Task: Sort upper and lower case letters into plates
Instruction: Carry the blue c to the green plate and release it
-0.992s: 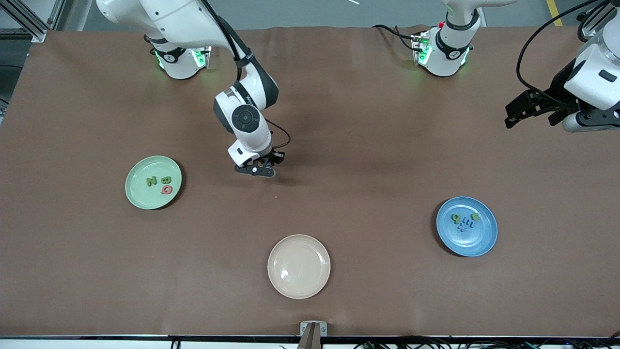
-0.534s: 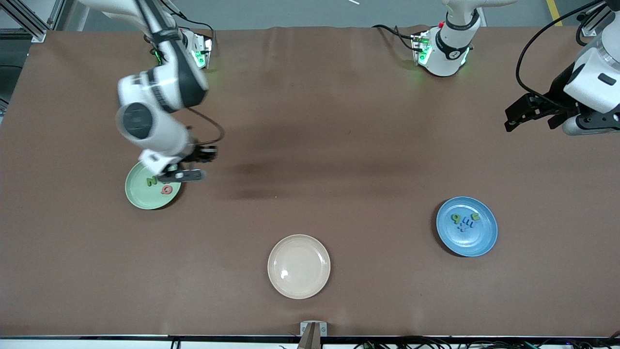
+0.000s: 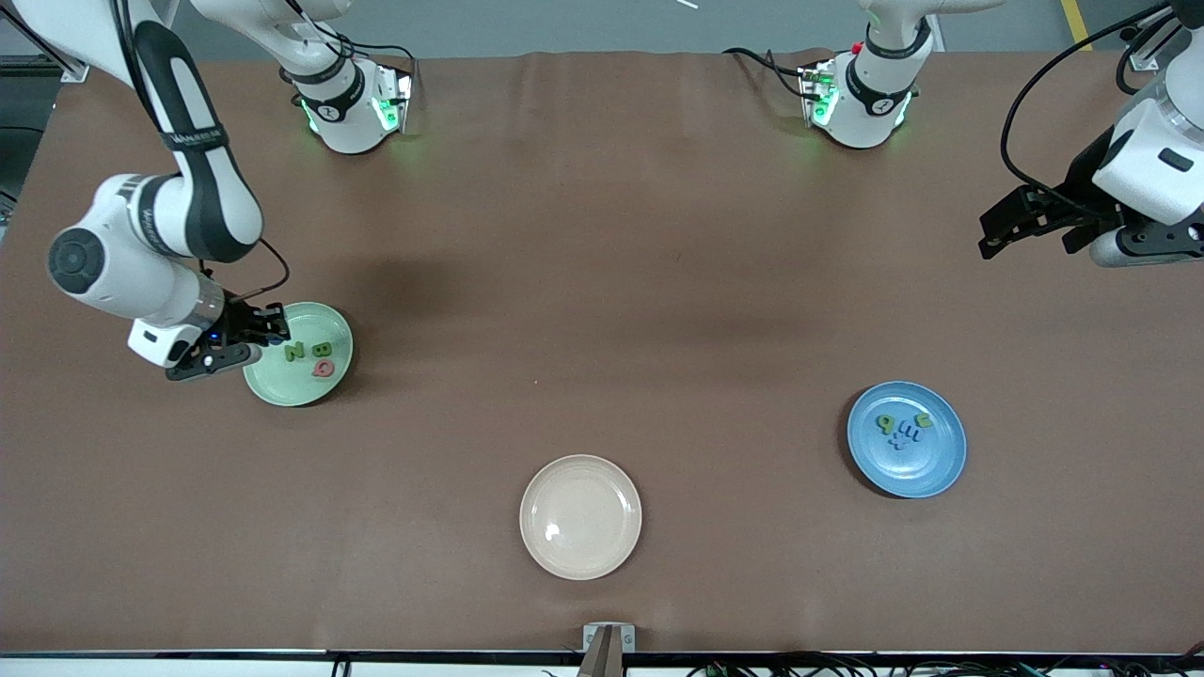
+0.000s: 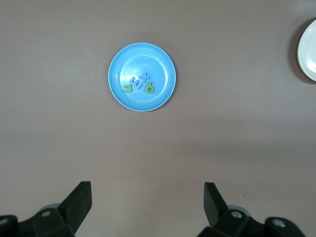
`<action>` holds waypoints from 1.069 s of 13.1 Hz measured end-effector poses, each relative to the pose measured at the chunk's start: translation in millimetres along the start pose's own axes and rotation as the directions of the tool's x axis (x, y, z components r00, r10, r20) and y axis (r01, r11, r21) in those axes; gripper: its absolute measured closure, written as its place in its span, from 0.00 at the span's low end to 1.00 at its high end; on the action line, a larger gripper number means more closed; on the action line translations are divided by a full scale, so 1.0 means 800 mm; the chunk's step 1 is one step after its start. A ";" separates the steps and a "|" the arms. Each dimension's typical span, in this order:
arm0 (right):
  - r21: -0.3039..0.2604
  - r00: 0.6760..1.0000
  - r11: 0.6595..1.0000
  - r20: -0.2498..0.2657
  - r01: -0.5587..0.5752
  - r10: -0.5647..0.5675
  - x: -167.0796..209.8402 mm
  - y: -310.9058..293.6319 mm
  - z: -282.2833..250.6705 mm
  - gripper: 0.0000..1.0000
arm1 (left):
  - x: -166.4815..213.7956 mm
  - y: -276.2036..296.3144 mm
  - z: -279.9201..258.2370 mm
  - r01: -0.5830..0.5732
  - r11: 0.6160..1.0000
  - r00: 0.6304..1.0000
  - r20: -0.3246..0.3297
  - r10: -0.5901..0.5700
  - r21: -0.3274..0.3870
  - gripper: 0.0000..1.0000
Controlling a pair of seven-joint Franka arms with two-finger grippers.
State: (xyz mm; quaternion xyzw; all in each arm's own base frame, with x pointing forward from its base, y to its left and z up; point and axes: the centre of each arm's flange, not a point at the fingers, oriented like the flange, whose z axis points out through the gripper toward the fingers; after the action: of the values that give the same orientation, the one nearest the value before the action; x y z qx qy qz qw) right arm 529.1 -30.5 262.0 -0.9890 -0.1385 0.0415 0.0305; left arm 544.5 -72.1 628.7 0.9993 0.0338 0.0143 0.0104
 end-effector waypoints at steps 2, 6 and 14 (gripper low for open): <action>-0.004 1.000 1.000 0.010 0.007 -0.007 -0.005 -0.005 0.037 0.64 | 0.001 -0.003 0.001 0.005 1.000 1.000 0.001 -0.005 0.000 0.00; 0.001 0.999 1.000 0.035 0.007 -0.007 -0.011 -0.004 0.062 0.64 | 0.004 -0.010 0.005 0.015 1.000 1.000 0.007 -0.015 0.001 0.00; -0.005 0.999 1.000 0.042 0.005 -0.005 -0.026 -0.005 0.094 0.64 | 0.005 -0.009 0.008 0.014 1.000 1.000 0.012 -0.014 0.001 0.00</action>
State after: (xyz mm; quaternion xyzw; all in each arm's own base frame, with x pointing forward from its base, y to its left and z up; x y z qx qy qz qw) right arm 501.6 -28.9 188.8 -0.9877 -0.1415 0.0616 0.0253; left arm 548.3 -64.6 622.1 0.9991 0.0406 0.0082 0.0101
